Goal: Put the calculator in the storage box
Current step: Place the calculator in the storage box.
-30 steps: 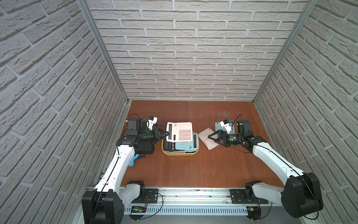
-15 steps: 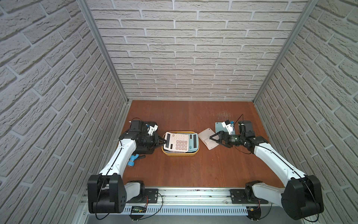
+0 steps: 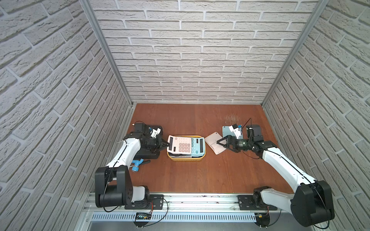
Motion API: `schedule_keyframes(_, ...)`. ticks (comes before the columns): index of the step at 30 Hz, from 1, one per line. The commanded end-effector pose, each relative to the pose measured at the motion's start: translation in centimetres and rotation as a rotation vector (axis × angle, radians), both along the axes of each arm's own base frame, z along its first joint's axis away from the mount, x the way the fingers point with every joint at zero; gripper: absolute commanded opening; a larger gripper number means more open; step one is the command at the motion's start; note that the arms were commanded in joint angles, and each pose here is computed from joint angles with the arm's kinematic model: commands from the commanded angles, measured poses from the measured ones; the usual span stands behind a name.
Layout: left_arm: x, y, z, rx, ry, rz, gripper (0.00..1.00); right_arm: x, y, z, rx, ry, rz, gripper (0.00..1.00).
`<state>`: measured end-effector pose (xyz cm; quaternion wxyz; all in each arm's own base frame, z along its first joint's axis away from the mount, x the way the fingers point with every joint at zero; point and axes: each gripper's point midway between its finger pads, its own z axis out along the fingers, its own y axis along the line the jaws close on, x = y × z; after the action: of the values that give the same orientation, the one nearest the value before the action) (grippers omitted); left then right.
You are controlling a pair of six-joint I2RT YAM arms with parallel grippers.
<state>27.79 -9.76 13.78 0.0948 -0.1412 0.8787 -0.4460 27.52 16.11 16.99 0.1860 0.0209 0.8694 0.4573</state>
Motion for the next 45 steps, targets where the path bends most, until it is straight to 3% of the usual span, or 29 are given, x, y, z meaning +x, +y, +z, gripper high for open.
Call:
schedule_keyframes(1,1.0,0.1,1.0,-0.005,-0.066,-0.015,0.00,0.1,0.1,0.4,0.025,-0.033,0.010,1.00)
schedule_keyframes(4,1.0,0.3,0.5,0.015,-0.046,-0.010,0.00,0.1,0.1,0.3,0.027,-0.033,0.009,1.00)
schedule_keyframes(8,0.8,0.7,0.1,0.060,-0.024,-0.007,0.10,0.0,0.1,0.5,0.025,-0.040,0.009,1.00)
schedule_keyframes(15,0.7,0.8,-0.3,0.122,-0.003,-0.023,0.17,-0.1,0.1,0.6,0.030,-0.043,0.006,1.00)
schedule_keyframes(17,0.6,0.8,-0.4,0.135,0.000,-0.027,0.28,-0.1,0.1,0.5,0.032,-0.041,0.005,1.00)
schedule_keyframes(20,0.5,0.6,-0.5,0.143,0.001,-0.036,0.37,-0.2,0.1,0.5,0.035,-0.039,0.007,1.00)
schedule_keyframes(34,0.3,1.3,-1.7,0.225,0.040,-0.029,0.44,-0.1,0.3,0.8,0.053,-0.044,0.008,1.00)
schedule_keyframes(45,0.4,1.1,-1.8,0.213,0.039,-0.026,0.47,-0.1,0.4,0.6,0.073,-0.046,0.007,1.00)
